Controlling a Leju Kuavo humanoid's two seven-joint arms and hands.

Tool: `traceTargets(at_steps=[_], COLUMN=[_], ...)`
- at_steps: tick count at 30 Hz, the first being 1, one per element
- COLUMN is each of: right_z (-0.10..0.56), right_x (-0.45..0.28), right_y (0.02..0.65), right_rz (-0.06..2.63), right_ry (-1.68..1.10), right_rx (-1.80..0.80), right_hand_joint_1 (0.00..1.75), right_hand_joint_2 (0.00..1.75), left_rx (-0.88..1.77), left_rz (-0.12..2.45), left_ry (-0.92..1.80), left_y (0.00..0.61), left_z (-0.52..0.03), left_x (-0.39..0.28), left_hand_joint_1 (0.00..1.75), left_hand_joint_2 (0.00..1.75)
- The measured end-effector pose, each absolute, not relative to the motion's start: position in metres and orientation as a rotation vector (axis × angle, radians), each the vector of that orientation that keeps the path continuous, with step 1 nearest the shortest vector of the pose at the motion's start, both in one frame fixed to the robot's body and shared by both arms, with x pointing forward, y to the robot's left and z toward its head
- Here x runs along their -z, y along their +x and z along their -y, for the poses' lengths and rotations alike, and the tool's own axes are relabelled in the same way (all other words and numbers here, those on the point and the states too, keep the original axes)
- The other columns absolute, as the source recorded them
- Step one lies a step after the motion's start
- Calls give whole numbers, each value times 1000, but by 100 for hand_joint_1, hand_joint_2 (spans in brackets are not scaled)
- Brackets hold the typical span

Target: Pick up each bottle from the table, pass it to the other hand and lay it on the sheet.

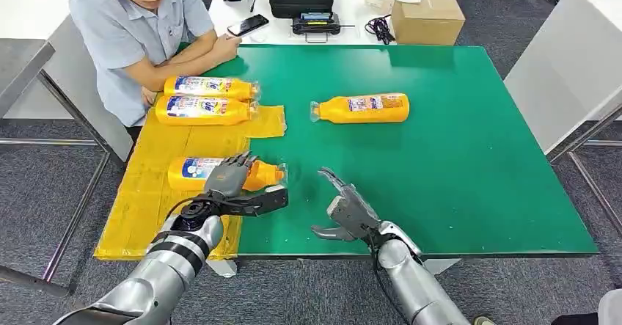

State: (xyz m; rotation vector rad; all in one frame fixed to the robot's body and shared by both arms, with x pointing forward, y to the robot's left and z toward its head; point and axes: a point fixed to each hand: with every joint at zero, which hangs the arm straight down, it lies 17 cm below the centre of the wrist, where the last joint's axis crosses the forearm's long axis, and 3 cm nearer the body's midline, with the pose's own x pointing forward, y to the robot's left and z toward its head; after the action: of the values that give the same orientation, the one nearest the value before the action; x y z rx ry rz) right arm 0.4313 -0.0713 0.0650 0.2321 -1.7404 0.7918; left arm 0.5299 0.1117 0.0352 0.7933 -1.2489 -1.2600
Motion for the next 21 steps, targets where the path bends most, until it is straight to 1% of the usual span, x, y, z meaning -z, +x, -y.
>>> traceTargets(at_steps=[5,12,21], right_z=[75,82,87], right_x=[-62,-50,-49], right_y=[431,423,417], right_rz=[1738,1709,1710], right_ry=[218,204,183], right_rx=[-781,-764,-763], right_hand_joint_1=[0,0,0], right_hand_joint_2=[175,175,175], left_rx=[1233,1160,1042], left_rz=[1340,1496,1683], left_ry=[792,803,895], left_y=[526,515,500], left_z=[-98,-66,-58], left_x=[-45,-87,-142], left_hand_joint_1=[0,0,0], left_hand_joint_2=[175,175,175])
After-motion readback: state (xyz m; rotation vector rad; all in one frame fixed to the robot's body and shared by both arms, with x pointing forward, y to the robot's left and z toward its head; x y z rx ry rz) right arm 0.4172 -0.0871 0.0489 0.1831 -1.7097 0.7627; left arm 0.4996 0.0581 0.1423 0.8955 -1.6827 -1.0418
